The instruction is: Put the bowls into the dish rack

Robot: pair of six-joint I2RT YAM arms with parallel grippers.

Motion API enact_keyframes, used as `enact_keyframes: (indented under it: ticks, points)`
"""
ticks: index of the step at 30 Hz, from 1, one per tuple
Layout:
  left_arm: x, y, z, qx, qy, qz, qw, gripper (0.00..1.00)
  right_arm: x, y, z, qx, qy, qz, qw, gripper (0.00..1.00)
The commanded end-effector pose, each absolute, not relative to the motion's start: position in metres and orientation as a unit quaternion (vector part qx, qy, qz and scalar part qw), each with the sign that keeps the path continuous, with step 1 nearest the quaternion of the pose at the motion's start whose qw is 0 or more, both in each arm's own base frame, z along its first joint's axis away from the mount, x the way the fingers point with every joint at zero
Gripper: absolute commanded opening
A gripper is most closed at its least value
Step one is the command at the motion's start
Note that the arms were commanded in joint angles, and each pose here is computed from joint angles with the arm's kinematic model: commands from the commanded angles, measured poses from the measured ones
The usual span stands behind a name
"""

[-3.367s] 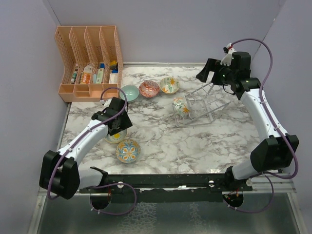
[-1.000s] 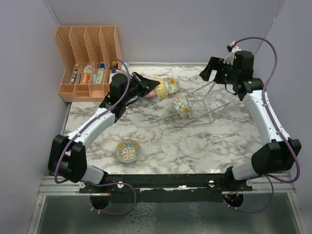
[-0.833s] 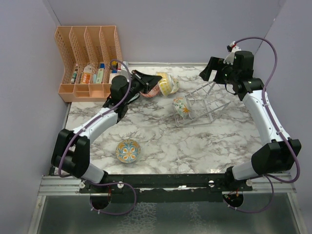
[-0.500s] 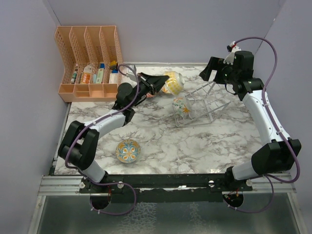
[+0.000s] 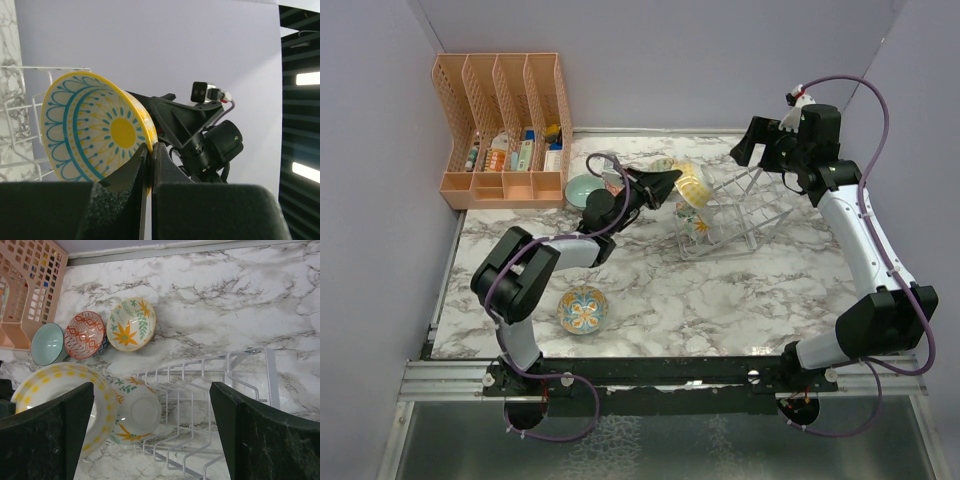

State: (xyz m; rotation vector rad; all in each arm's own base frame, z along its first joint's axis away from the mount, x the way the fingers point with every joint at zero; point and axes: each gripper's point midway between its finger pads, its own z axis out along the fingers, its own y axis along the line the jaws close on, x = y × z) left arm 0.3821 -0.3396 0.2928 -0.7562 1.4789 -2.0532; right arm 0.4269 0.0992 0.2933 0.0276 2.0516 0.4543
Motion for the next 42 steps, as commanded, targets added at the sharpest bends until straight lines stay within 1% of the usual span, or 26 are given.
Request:
enact_keyframes:
  ticks: [1, 20, 42]
  points:
    - [0.382, -0.340, 0.320, -0.267, 0.487, -0.791, 0.256, 0.00, 0.424, 0.090, 0.315, 0.010, 0.835, 0.169, 0.524, 0.99]
    - [0.390, -0.366, 0.285, -0.287, 0.482, -0.799, 0.217, 0.00, 0.424, 0.088, 0.309, 0.007, 0.838, 0.161, 0.521, 0.99]
    - [0.386, -0.370, 0.251, -0.292, 0.505, -0.787, 0.202, 0.00, 0.426, 0.090, 0.305, 0.004, 0.841, 0.166, 0.515, 0.99]
